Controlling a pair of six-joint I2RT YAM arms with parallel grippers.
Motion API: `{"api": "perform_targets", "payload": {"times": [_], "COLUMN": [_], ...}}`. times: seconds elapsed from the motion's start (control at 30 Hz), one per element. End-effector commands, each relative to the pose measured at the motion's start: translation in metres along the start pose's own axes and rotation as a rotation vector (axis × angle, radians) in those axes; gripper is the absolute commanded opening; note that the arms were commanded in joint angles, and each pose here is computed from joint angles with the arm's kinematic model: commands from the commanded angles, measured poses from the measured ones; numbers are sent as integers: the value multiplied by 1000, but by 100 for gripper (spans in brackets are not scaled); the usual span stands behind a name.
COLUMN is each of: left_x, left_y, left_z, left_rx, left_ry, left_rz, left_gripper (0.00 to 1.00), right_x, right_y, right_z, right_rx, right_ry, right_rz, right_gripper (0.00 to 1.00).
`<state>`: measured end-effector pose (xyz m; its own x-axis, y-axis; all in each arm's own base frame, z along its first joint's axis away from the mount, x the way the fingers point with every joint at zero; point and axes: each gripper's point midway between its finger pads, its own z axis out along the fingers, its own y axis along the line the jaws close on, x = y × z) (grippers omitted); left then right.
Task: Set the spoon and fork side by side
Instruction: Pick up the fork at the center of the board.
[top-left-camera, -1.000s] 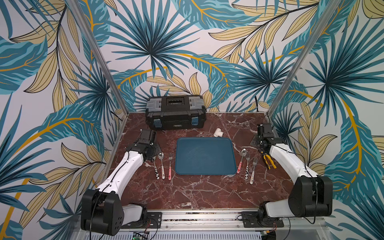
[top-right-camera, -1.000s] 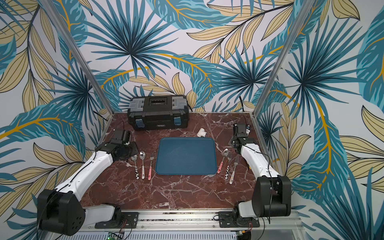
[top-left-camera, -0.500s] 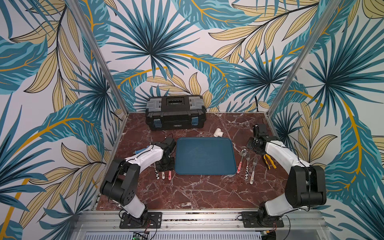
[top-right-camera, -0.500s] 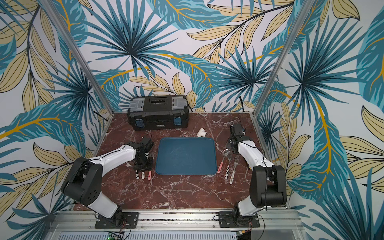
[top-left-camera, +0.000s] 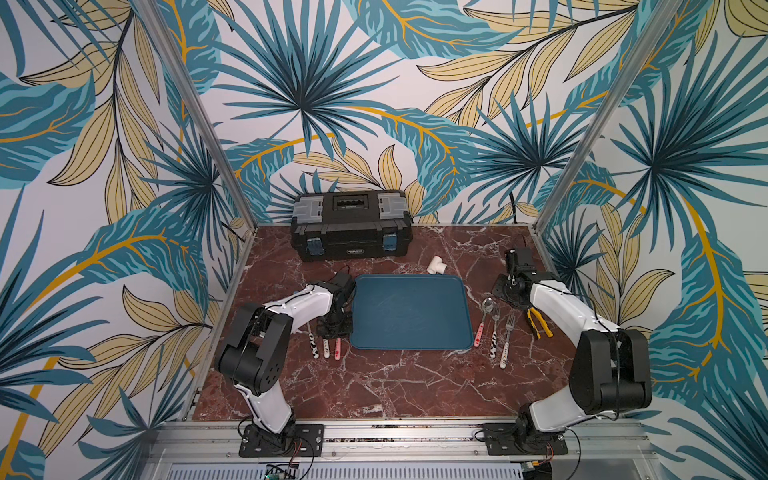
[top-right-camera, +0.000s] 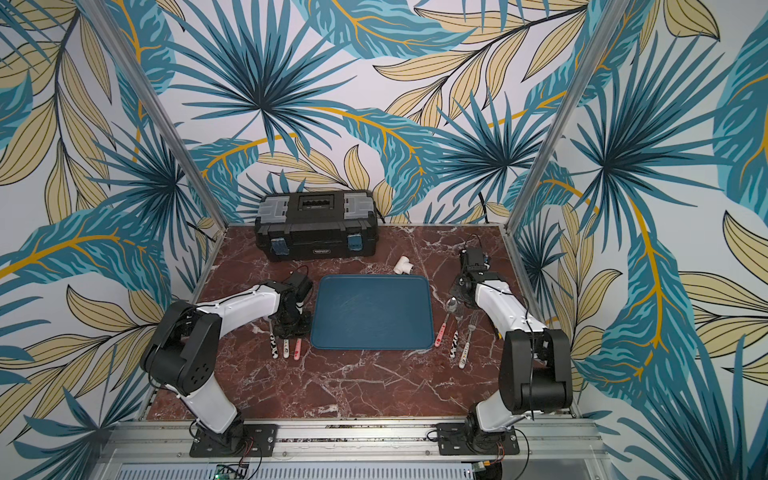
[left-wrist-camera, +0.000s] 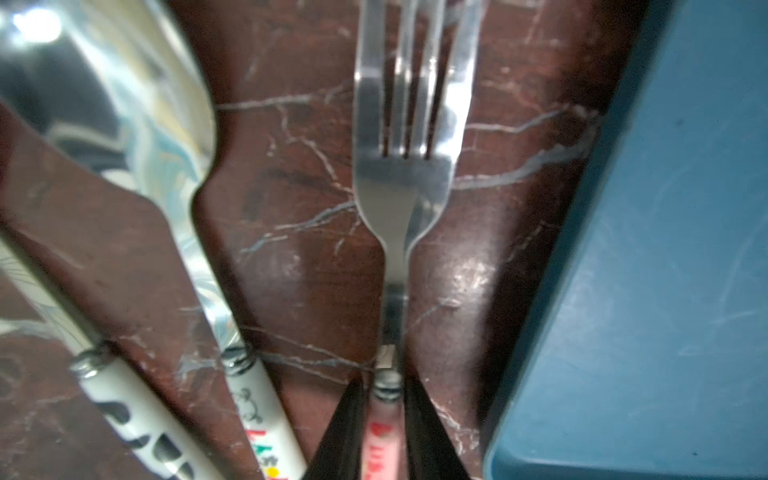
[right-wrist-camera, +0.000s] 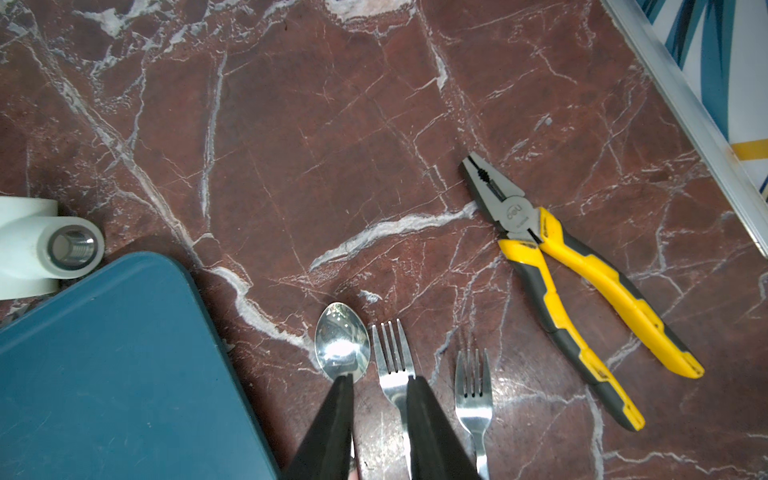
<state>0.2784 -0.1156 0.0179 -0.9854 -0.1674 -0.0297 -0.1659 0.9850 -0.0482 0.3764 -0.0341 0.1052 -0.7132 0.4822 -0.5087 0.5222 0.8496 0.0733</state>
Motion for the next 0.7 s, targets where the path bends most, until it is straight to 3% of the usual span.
{"api": "perform_targets", "payload": {"times": [0.0,0.23,0.53,0.67], "left_x": [-5,-8,-37,-43], "left_y": [-4,1,-12,-41], "left_z": [7,1,-86,-100], "left_rx": [7,-15,-24,41], "left_ry": [-11,-35,-180,-195], "left_rz": [-9,10,72,101], "left_gripper": [12,0,0,0], "right_x": [0,-1,-1,2], "right_y": [3,3,5,4], "right_z": [0,0,0,2], "right_rx": [-1,2,-12,-6], "right_ry": [8,7,7,14], "right_rz": [-7,-8,-5,-6], "right_gripper": [30,30,30,31]}}
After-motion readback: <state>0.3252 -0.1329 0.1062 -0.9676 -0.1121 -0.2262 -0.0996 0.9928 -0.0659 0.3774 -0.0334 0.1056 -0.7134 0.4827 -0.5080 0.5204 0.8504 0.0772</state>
